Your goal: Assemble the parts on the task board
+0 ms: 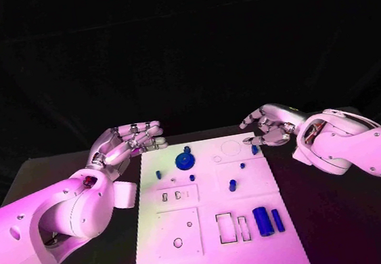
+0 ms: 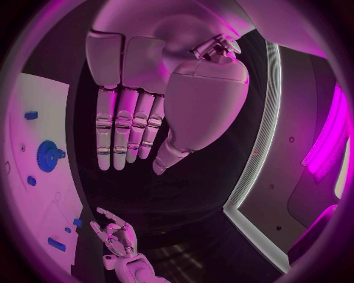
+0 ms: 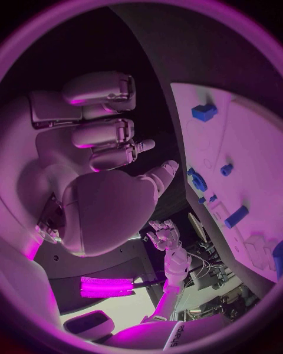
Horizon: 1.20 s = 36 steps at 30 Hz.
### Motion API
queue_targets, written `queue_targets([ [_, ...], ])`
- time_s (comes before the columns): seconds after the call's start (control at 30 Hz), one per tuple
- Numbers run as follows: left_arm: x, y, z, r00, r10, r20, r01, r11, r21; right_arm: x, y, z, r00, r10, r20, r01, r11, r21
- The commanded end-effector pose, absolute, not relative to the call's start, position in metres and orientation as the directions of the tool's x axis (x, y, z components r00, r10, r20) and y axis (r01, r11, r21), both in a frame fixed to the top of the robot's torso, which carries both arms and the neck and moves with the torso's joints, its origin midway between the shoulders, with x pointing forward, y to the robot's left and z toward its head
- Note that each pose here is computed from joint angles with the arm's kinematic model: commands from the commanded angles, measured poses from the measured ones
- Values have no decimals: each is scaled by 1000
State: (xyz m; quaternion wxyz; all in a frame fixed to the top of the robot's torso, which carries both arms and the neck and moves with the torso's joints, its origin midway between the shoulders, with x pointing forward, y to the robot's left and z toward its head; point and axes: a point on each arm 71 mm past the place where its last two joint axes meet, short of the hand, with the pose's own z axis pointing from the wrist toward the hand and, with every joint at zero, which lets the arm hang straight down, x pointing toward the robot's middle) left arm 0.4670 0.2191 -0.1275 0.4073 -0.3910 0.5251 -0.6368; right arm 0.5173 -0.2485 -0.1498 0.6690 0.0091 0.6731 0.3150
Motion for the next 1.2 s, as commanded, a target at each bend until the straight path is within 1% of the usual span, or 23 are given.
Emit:
queue_targets([
  [0.03,468,217,-128,-383,-920,85,109,-137,-985,516,-256,-157,-188,468,-864,-408,763,502],
  [0.2,469,215,-128,-385,-919,87,108,-138,-985,519,-275,-166,-190,463,-866,-369,783,500],
  [0.3,469,215,-129,-384,-919,87,107,-138,-985,519,-280,-172,-198,460,-866,-357,789,501],
  [0.63,469,217,-129,-381,-921,86,106,-136,-985,521,-278,-187,-219,448,-867,-347,795,498],
  [1.2,469,218,-129,-378,-922,85,105,-134,-985,525,-276,-196,-228,441,-868,-331,803,495],
])
